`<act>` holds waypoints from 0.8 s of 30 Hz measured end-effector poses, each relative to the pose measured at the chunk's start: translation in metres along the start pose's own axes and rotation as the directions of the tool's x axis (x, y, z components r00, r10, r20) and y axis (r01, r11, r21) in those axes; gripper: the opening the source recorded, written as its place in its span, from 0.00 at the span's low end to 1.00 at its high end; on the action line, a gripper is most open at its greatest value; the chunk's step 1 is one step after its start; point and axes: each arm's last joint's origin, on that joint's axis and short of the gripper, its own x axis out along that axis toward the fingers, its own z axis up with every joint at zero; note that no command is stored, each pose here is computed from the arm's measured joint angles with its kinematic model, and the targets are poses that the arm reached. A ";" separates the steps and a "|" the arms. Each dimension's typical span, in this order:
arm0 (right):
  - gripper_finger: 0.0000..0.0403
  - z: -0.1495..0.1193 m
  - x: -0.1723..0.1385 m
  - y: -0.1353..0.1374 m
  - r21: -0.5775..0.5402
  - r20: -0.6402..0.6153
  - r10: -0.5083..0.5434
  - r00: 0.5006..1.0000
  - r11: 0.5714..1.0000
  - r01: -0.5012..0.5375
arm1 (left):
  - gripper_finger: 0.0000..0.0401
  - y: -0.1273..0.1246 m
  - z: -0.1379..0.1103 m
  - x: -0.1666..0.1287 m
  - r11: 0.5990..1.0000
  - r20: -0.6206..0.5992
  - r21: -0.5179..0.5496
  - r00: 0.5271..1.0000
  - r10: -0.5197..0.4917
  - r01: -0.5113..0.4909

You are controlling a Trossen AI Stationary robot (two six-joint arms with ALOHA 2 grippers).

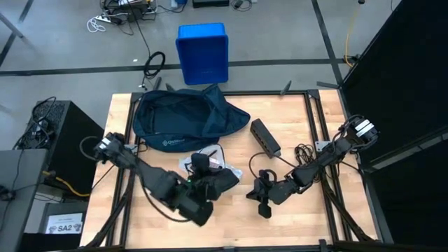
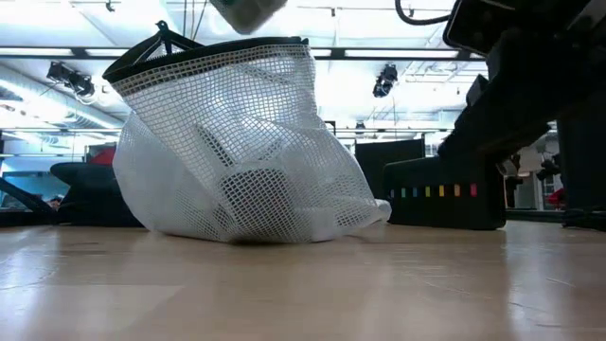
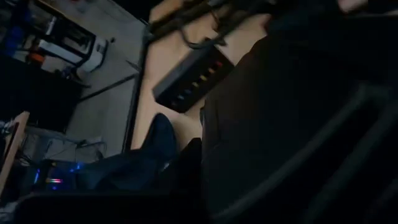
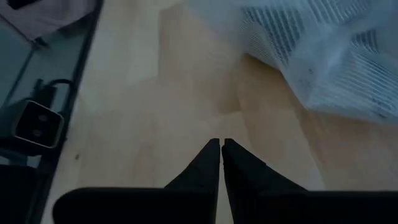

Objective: Unpack backpack
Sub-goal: Put the black calculator into the white mesh envelope

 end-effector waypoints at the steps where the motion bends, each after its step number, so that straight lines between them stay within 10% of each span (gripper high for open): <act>1: 0.00 -0.001 -0.001 0.001 -0.006 0.004 0.001 1.000 1.000 -0.001 | 0.17 0.002 -0.003 -0.001 1.000 0.018 -0.014 1.000 0.005 -0.005; 10: 0.00 -0.010 -0.008 0.015 -0.068 0.028 0.008 1.000 0.998 -0.006 | 0.17 0.034 -0.061 -0.022 0.962 0.265 -0.252 0.963 -0.039 0.109; 16: 0.00 -0.011 -0.009 0.016 -0.109 0.032 0.006 0.999 0.994 -0.002 | 0.17 0.036 -0.079 -0.015 0.898 0.566 -0.243 0.805 -0.177 0.368; 24: 0.00 -0.010 -0.008 0.014 -0.109 0.036 -0.002 0.999 0.994 0.006 | 0.17 0.035 -0.095 0.023 0.930 0.392 -0.247 0.906 -0.162 0.273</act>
